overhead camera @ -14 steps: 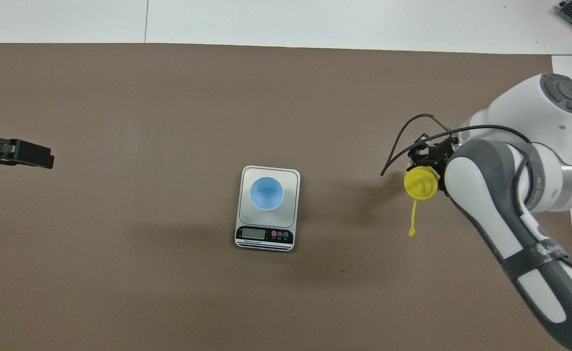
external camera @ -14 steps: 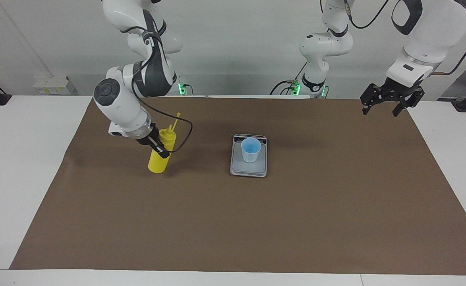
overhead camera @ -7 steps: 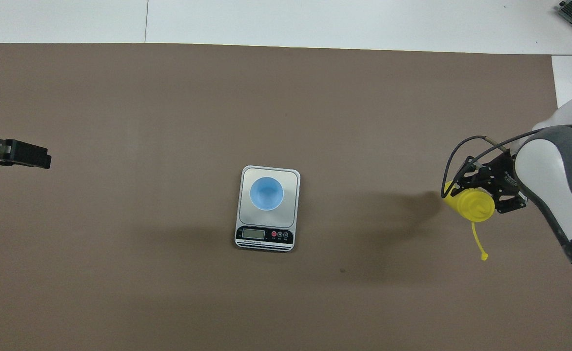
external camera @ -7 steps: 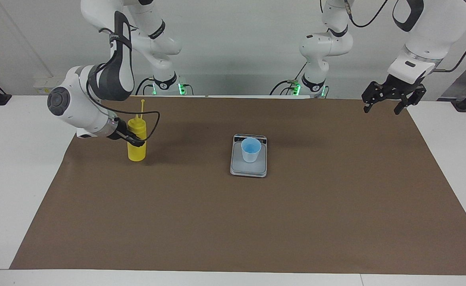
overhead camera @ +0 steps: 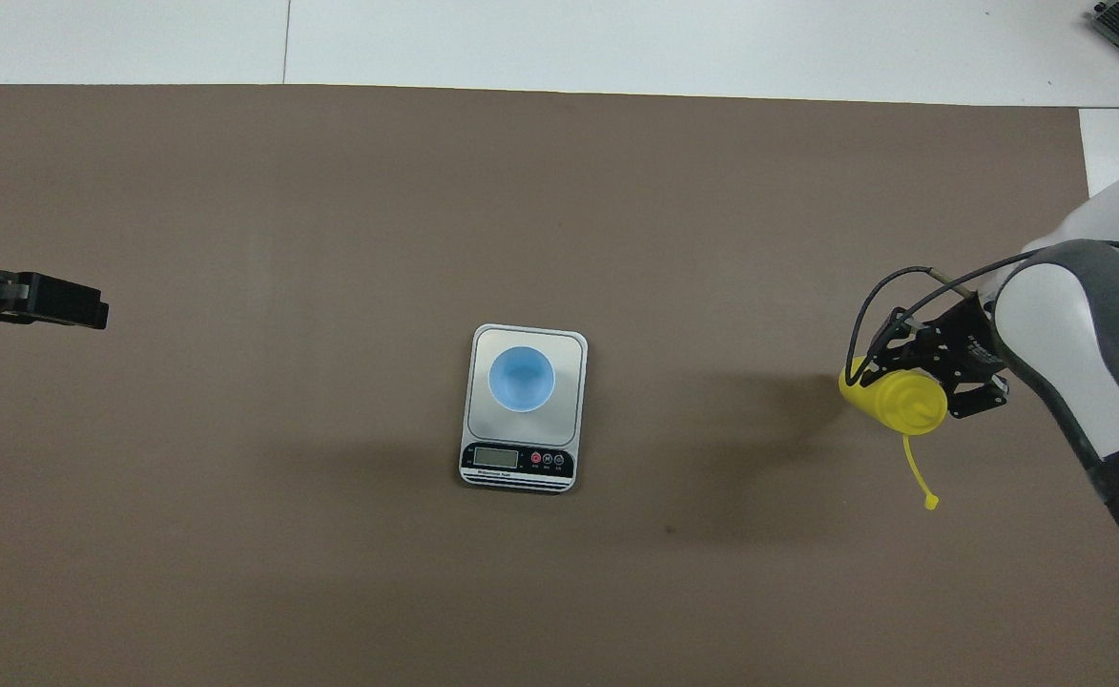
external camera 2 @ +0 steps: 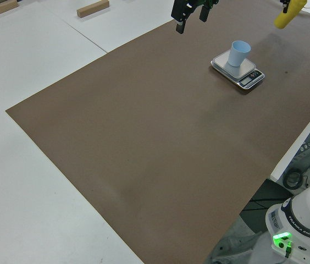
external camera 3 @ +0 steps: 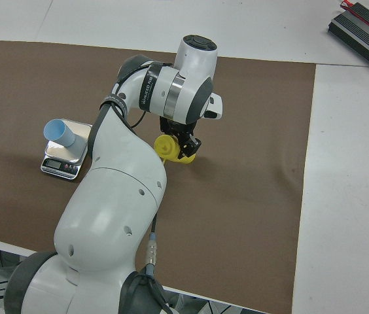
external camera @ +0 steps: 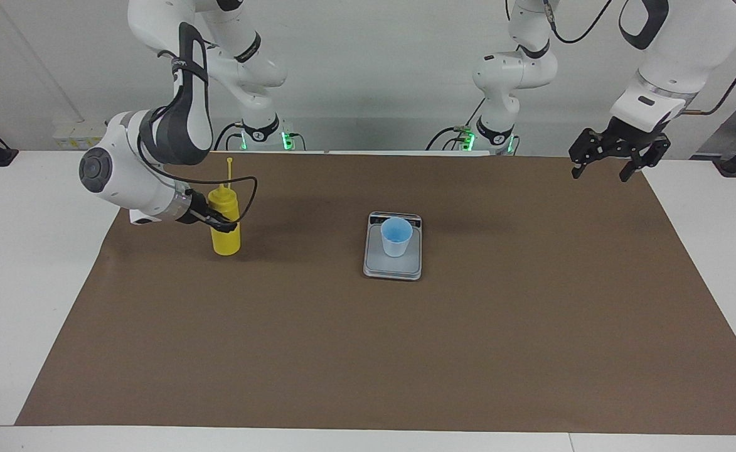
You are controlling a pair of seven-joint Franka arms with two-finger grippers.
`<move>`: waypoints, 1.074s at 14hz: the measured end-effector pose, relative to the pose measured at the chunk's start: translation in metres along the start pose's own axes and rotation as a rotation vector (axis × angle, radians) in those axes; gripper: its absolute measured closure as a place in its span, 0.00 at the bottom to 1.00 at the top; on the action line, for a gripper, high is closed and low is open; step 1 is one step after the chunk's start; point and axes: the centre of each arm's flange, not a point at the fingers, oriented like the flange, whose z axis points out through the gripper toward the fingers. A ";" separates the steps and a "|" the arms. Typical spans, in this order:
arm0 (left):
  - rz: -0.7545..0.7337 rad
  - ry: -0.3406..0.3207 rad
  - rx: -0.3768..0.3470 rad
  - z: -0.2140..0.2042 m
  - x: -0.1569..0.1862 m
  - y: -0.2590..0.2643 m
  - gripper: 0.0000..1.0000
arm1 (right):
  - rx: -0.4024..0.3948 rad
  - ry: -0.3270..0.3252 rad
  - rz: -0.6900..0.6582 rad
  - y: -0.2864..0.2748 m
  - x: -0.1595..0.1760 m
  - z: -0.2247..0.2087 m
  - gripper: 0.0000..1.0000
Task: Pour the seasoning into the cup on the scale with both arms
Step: 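Lower the bottle to the table and open the right gripper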
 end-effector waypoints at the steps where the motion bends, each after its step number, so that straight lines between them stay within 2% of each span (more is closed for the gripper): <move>1: 0.002 0.000 0.000 0.000 0.000 0.001 0.00 | -0.001 -0.001 -0.001 0.000 0.000 0.000 0.44; 5: -0.004 0.000 0.000 0.000 0.000 -0.002 0.00 | -0.011 -0.016 -0.007 -0.003 -0.004 0.003 0.44; 11: -0.005 0.000 0.000 0.000 0.000 -0.003 0.00 | -0.009 -0.096 -0.008 -0.004 -0.014 0.008 0.44; 15: -0.005 0.000 0.000 0.000 0.000 -0.003 0.00 | -0.009 -0.113 0.007 0.000 -0.002 0.015 0.44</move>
